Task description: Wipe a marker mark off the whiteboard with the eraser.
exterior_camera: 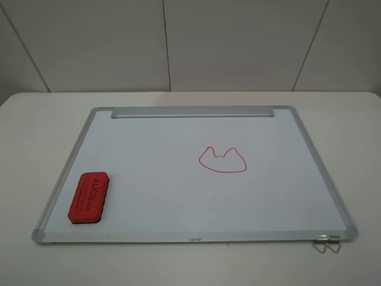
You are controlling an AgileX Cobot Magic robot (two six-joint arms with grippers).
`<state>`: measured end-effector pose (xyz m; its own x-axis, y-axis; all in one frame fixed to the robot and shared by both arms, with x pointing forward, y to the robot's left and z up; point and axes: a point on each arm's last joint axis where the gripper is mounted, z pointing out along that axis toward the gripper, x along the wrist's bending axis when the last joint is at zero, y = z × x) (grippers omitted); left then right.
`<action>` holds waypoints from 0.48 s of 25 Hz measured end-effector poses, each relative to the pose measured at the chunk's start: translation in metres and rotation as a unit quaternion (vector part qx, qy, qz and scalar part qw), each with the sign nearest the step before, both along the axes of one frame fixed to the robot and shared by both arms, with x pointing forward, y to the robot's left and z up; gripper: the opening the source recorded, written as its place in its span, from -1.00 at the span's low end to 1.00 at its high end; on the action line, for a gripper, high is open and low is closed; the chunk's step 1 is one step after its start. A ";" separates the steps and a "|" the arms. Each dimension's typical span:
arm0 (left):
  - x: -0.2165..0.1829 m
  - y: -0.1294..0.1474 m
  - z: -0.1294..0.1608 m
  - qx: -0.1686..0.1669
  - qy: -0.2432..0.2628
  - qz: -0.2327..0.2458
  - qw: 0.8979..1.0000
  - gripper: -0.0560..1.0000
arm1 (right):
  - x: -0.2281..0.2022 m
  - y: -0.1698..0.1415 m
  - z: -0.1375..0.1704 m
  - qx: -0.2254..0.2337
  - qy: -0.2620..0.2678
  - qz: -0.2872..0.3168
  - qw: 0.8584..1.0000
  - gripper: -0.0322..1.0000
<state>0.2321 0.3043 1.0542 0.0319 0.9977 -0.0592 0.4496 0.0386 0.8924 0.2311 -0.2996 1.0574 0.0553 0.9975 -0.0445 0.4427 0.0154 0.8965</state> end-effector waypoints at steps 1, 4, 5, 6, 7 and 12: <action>0.000 0.000 0.000 0.000 0.000 0.000 1.000 0.57 | 0.000 0.000 0.000 0.000 0.000 0.000 1.000 0.43; 0.000 0.000 0.000 0.000 0.000 0.000 1.000 0.57 | 0.000 0.000 0.000 0.000 0.000 0.000 1.000 0.43; 0.000 0.000 0.000 0.000 0.000 0.000 1.000 0.57 | 0.000 0.000 0.000 0.000 0.000 0.000 1.000 0.43; 0.000 0.000 0.000 0.000 0.000 0.000 1.000 0.57 | 0.000 0.000 0.000 0.000 0.000 0.000 1.000 0.43; 0.000 0.000 0.000 0.000 0.000 0.000 1.000 0.57 | 0.000 0.000 0.000 0.000 0.000 0.000 1.000 0.43; 0.000 0.000 0.000 0.000 0.000 0.000 1.000 0.57 | 0.000 0.000 0.000 0.000 0.000 0.000 1.000 0.43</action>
<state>0.2321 0.3043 1.0542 0.0323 0.9978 -0.0585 0.4496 0.0378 0.8924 0.2311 -0.2996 1.0574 0.0553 0.9975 -0.0445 0.4427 0.0154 0.8965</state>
